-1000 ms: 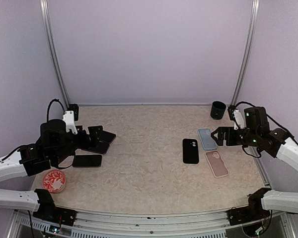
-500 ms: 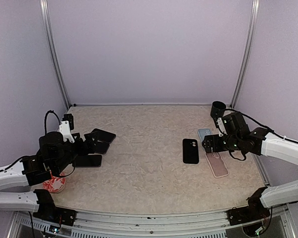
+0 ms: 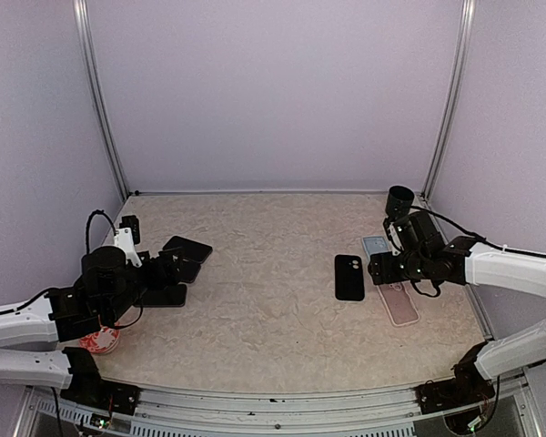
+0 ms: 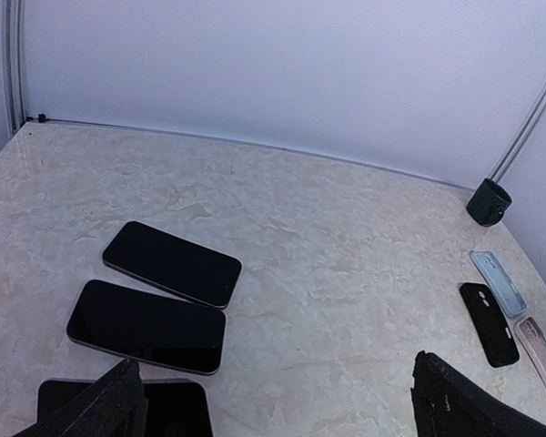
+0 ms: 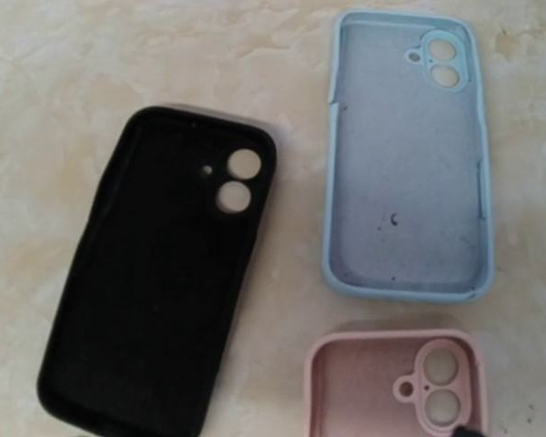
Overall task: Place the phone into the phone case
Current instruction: Move the phone to the center of the board.
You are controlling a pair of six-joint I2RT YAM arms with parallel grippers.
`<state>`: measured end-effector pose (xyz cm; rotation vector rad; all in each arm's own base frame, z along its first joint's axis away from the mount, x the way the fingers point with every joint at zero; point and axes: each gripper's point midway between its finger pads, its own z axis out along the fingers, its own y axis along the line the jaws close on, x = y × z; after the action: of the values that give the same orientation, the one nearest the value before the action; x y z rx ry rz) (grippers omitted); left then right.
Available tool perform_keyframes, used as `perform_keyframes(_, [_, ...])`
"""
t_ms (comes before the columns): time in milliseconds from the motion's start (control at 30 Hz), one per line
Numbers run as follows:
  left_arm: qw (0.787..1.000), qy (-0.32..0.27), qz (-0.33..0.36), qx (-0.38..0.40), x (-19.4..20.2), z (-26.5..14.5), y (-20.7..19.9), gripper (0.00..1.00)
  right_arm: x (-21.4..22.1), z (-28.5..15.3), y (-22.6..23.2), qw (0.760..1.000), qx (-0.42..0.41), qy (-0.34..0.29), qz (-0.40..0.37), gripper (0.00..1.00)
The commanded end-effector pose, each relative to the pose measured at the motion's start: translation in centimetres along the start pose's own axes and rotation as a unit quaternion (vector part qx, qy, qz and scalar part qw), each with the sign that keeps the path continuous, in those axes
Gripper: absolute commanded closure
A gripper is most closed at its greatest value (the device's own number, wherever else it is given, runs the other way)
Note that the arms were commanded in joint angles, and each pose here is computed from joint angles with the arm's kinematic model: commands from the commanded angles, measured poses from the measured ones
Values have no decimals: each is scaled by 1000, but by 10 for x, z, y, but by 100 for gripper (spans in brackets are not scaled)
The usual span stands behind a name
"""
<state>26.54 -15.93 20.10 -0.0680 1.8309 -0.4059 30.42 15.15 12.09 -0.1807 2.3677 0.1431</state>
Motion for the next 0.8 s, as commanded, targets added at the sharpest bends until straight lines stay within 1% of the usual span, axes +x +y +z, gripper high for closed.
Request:
perform_keyframes(0, [1000,-3,-12,8,2,0,-2,1,5,7,1,1000,5,0,-4,19])
perform_keyframes(133, [1000,5,-10,3,7,0,1,1,6,13,5,1000,-2,1,-4,24])
perform_keyframes(300, [1000,13,-14,-9,15,1,7,1,10,22,9,1000,-6,12,-7,26])
perform_keyframes(667, [997,30,-33,-69,29,0,33,1,17,30,18,1000,-16,23,-12,25])
perform_keyframes(767, [992,49,-45,-105,41,-1,51,1,17,29,21,999,-22,22,-13,25])
